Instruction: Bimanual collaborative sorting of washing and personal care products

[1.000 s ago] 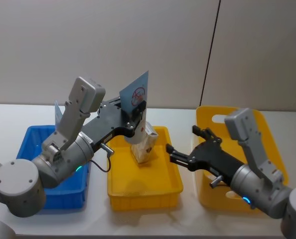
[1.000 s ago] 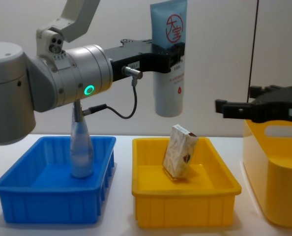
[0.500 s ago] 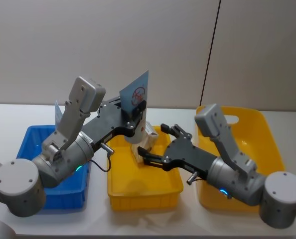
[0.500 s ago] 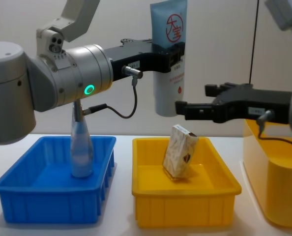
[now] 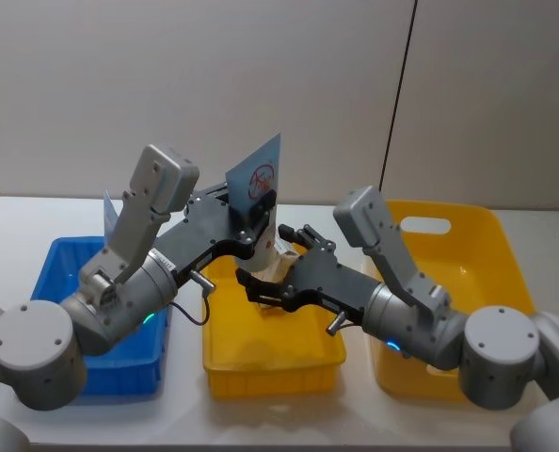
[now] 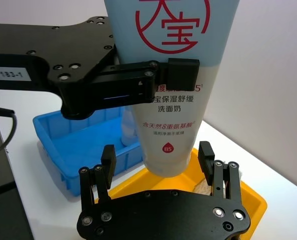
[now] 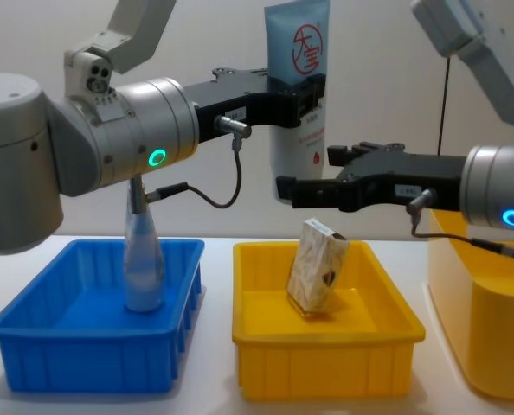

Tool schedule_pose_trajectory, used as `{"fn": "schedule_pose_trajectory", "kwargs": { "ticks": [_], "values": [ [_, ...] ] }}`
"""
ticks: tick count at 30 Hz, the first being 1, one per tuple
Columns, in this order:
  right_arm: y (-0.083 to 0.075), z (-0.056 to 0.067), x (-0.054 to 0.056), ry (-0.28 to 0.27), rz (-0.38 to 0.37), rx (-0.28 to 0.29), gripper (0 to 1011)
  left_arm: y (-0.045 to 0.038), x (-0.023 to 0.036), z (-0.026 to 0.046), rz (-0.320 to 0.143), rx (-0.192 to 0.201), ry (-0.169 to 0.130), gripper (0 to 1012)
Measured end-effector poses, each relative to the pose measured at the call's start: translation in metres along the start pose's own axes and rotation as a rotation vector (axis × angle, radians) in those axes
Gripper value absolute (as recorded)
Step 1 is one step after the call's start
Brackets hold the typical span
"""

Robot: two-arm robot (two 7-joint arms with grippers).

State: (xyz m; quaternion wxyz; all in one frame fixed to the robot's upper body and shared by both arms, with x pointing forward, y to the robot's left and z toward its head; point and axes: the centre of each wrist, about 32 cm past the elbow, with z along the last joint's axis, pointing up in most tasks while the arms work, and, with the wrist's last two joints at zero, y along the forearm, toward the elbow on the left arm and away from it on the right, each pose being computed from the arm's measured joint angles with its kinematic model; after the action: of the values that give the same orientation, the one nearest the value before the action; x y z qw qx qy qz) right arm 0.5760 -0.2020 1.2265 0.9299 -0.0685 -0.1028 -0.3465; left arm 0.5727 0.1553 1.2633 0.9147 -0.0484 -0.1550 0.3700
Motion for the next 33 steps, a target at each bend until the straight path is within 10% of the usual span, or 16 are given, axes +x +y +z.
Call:
{"fn": "schedule_pose_trajectory", "kwargs": {
  "ticks": [17, 33],
  "values": [
    [0.024, 0.002, 0.004, -0.029, 0.003, 0.009, 1003, 0.0000, 0.0000, 0.0000, 0.000, 0.000, 0.000, 253],
    [0.037, 0.004, 0.006, -0.026, -0.030, 0.009, 622, 0.0000, 0.0000, 0.0000, 0.001, 0.000, 0.000, 254]
  ]
}}
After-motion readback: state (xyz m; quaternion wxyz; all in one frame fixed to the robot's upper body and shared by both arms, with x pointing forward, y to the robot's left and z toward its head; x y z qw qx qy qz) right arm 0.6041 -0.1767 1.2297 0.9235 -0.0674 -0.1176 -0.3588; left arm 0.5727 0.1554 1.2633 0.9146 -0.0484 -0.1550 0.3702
